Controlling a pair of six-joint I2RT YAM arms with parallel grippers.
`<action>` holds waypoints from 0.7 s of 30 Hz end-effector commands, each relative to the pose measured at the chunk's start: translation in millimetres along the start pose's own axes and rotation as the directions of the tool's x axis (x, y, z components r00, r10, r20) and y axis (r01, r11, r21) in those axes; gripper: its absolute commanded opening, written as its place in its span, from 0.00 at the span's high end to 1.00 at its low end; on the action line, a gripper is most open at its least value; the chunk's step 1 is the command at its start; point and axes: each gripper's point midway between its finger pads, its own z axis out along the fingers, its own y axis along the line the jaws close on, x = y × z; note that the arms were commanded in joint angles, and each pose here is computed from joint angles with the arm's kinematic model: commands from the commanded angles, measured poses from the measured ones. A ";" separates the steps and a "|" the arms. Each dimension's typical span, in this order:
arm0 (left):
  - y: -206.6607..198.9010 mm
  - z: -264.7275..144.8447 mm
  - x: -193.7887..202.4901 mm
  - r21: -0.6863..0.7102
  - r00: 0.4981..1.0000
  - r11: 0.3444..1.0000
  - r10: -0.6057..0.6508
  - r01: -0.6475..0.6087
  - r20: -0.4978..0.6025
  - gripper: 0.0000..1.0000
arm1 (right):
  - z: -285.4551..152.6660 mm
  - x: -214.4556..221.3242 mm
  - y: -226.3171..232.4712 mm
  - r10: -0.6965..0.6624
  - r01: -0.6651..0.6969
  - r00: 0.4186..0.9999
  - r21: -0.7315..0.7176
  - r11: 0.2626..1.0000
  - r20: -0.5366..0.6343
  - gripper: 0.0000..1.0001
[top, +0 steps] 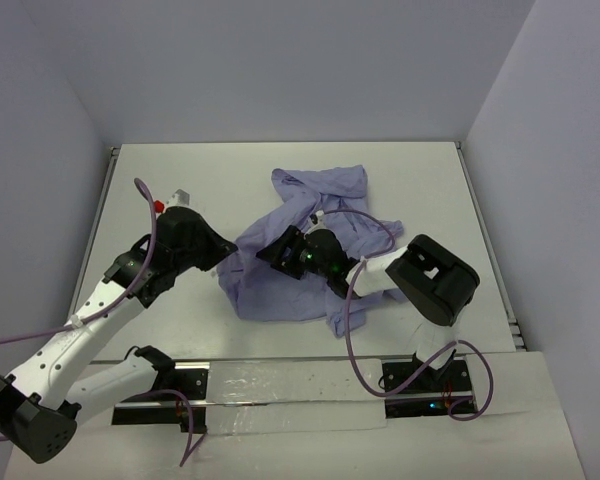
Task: Zip up the jacket
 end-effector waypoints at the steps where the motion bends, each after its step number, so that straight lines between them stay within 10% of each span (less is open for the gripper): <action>1: -13.1 -10.6 -8.4 0.051 1.000 0.999 -0.009 0.008 0.019 1.00 | -3.2 -9.9 25.9 -0.019 0.025 0.998 -0.106 0.994 0.061 0.26; 10: -16.1 -13.2 -9.8 0.062 1.000 0.998 -0.013 0.012 0.022 1.00 | 1.2 -25.0 36.2 -0.064 0.077 0.992 -0.119 0.990 0.113 0.46; 18: 1.9 -7.9 4.2 0.029 1.000 0.999 -0.019 0.019 -0.010 1.00 | -25.6 -42.1 36.7 -0.175 0.189 0.967 -0.064 0.980 0.186 0.96; 21: 10.0 -6.1 7.7 0.013 1.000 1.000 -0.011 0.012 -0.012 1.00 | -40.4 -47.5 31.7 -0.201 0.213 0.958 -0.038 0.976 0.203 1.00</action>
